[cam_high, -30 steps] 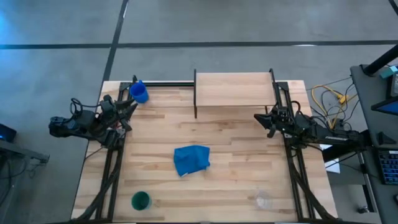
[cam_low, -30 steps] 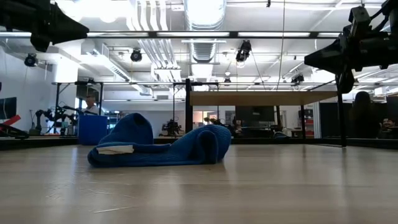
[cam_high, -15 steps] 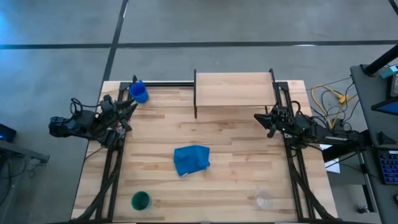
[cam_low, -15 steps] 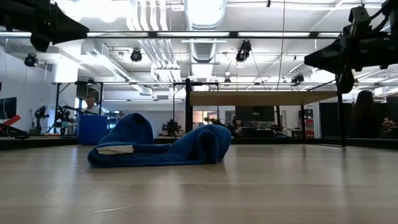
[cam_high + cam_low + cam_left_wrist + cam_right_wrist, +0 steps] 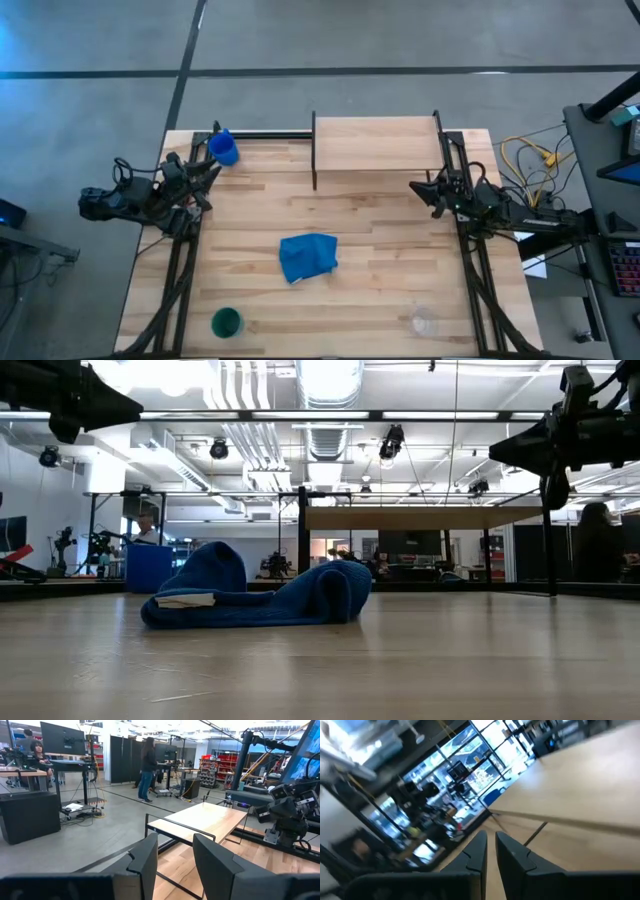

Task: Stack small to large cups/mugs on shelf
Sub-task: Put the green cup on the shelf

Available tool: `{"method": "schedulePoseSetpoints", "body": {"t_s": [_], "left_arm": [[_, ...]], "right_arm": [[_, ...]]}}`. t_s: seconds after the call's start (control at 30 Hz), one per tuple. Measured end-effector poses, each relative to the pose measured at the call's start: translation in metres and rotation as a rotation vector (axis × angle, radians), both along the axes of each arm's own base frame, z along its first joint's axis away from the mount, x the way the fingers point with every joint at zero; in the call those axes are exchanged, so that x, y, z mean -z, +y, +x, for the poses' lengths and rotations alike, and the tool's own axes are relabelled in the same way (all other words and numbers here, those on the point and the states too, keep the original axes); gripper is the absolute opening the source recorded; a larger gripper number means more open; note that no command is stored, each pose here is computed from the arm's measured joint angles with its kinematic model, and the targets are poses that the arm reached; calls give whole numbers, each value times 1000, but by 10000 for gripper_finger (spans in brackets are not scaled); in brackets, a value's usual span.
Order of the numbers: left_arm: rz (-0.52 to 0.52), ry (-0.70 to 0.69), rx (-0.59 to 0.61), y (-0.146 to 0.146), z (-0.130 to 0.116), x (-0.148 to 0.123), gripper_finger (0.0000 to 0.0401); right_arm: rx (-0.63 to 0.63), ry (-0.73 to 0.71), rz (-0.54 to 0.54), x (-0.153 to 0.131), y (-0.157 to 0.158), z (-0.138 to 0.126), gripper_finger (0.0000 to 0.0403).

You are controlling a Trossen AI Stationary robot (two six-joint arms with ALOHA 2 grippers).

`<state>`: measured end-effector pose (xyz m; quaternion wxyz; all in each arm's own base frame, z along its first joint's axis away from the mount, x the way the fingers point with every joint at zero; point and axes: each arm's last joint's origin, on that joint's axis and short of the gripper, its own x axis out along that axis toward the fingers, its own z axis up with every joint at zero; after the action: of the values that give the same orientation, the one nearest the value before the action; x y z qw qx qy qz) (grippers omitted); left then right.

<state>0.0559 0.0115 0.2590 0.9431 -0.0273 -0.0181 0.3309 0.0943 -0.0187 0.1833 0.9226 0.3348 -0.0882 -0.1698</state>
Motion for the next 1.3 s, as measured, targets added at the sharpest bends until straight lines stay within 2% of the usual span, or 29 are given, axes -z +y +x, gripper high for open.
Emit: {"method": "schedulePoseSetpoints", "body": {"t_s": [0.07,0.17,0.3,0.37,0.47,0.53,0.63,0.73,0.87,1.0,1.13,1.23,1.3], "left_arm": [[0,0,0,0,0,0,112],[-2,-6,0,0,0,0,112],[-47,-177,8,0,-3,-17,112],[-42,-233,23,1,-8,-31,112],[-6,-208,88,1,-12,-51,112],[-11,-157,107,0,-9,-64,112],[-49,-7,146,-4,3,-82,112],[-99,213,219,-9,22,-99,112],[-149,447,339,-19,54,-119,112],[-168,407,406,-25,73,-147,112],[-170,374,461,-34,110,-158,112],[-16,477,481,-38,133,-161,112],[39,563,426,-38,142,-158,112]], "right_arm": [[-3,-33,75,0,0,0,34],[-6,-51,115,0,0,0,34],[-30,-150,184,-7,1,0,34],[-50,-245,159,-17,1,-2,34],[-76,-414,63,-35,3,-6,34],[-72,-508,1,-47,4,-11,34],[-59,-523,-84,-68,5,-16,34],[-76,-450,-124,-90,6,-18,34],[-91,-251,-130,-116,6,-17,34],[-99,-18,-125,-133,6,-13,34],[-110,155,-98,-141,5,-5,34],[-114,227,-87,-145,4,4,34],[-116,262,-82,-146,3,11,34]]}}
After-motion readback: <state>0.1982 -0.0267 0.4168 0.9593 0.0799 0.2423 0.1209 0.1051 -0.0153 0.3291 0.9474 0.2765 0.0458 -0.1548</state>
